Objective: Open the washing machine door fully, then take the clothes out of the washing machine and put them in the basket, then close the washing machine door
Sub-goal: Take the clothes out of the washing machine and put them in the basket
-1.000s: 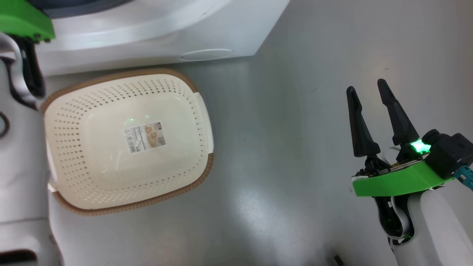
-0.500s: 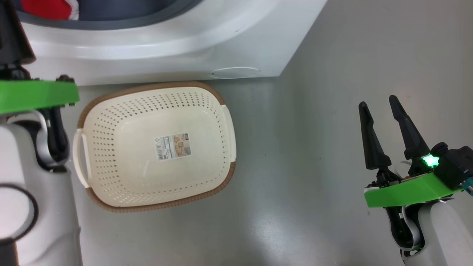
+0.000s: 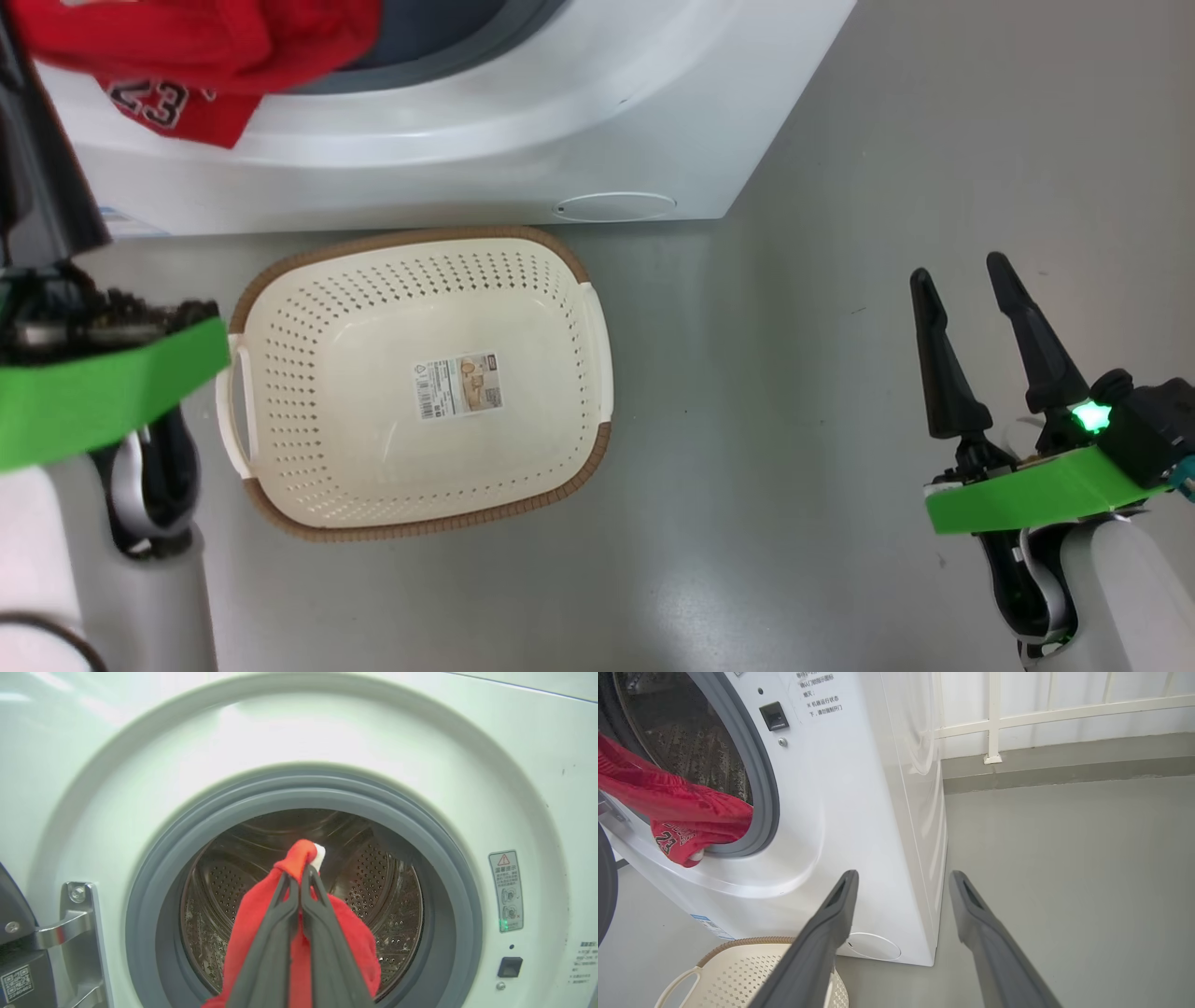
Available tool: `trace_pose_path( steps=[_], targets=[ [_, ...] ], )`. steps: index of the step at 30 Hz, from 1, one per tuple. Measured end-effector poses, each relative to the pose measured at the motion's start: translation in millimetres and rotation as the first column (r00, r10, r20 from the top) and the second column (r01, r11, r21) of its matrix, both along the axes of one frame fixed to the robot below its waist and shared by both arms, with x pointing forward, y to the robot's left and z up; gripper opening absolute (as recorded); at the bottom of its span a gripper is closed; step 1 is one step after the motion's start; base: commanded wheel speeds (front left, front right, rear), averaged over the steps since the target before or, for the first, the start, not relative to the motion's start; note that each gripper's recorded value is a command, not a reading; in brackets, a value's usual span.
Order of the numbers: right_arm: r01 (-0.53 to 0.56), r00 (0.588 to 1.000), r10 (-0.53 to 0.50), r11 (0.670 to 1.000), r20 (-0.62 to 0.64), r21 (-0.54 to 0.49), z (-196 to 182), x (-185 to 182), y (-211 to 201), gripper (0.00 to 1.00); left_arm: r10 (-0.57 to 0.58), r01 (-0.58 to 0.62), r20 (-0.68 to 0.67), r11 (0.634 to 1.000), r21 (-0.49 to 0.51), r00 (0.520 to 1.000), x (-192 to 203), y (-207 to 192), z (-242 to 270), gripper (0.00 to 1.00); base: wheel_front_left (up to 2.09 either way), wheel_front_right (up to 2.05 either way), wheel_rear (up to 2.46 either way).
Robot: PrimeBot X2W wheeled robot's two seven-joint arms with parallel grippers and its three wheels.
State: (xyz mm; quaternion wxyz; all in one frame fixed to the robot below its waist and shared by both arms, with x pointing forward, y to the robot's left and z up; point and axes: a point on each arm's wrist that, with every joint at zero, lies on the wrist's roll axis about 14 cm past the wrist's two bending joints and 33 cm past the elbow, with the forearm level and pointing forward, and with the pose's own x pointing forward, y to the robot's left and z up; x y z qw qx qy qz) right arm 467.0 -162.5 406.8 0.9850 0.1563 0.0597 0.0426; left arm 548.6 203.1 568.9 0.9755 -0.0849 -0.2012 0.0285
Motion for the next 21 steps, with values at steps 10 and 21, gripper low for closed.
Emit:
trace_pose_path(
  steps=[10,21],
  targets=[
    [0.008,1.000,-0.008,1.000,0.011,-0.003,6.9,-3.9,-3.0,1.00,-0.004,0.004,0.048,1.000,-0.003,0.999,-26.9,-8.5,17.0,0.00,0.00,0.00,0.00],
    [0.015,1.000,-0.015,1.000,-0.016,-0.006,-2.2,-8.2,-5.8,1.00,-0.053,0.050,-0.175,0.999,-0.020,0.983,-31.3,-29.0,-57.2,0.00,0.00,0.00,0.00]
  ],
)
